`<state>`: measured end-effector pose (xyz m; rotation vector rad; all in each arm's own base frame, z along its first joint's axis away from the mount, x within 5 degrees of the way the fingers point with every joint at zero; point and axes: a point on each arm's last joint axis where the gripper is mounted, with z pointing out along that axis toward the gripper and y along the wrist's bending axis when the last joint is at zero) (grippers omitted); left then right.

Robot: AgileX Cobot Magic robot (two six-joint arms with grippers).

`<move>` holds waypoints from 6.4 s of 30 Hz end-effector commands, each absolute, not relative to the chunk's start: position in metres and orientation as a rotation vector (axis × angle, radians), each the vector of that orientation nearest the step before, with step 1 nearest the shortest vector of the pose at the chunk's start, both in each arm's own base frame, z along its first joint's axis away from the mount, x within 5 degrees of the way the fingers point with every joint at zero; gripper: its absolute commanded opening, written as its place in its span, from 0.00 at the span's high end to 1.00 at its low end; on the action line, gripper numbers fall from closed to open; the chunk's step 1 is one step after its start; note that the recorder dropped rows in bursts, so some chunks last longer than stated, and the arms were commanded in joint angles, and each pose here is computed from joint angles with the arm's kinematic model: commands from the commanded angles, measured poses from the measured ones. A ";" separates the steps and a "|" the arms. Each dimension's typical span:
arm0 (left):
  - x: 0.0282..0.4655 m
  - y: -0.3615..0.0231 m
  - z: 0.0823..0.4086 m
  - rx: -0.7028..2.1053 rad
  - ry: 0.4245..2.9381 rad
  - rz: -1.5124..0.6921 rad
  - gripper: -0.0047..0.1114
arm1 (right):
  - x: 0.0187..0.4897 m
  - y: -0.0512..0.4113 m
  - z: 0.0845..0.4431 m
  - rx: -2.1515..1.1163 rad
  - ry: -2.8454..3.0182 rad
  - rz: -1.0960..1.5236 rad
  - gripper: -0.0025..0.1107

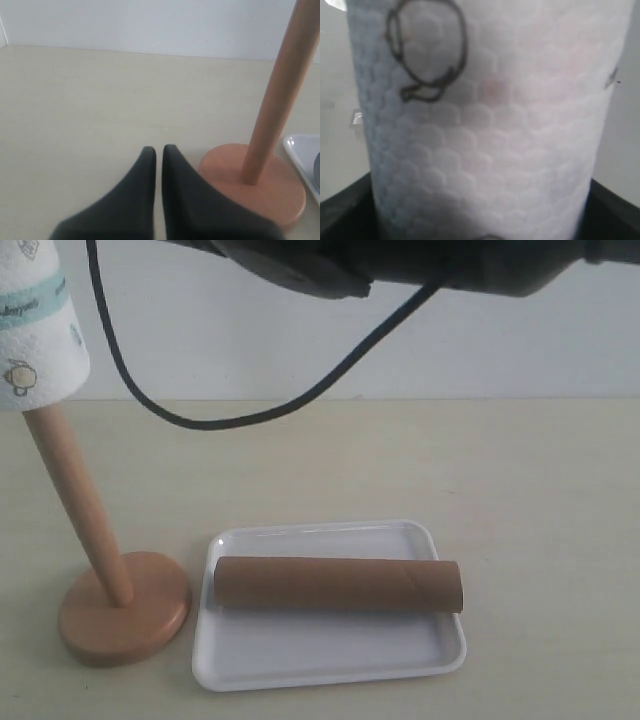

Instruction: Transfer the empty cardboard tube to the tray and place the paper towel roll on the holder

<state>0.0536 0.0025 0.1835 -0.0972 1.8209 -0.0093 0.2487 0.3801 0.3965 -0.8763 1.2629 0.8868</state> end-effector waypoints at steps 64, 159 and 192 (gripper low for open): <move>0.054 0.002 0.183 -0.105 1.818 -0.017 0.92 | 0.263 0.391 0.189 -0.830 1.457 0.924 0.92; 0.054 0.002 0.183 -0.105 1.818 -0.017 0.92 | 0.167 0.143 0.415 -0.642 1.806 0.149 0.95; 0.054 0.002 0.183 -0.105 1.818 -0.017 0.92 | 0.061 0.007 0.225 -0.093 1.614 0.142 0.95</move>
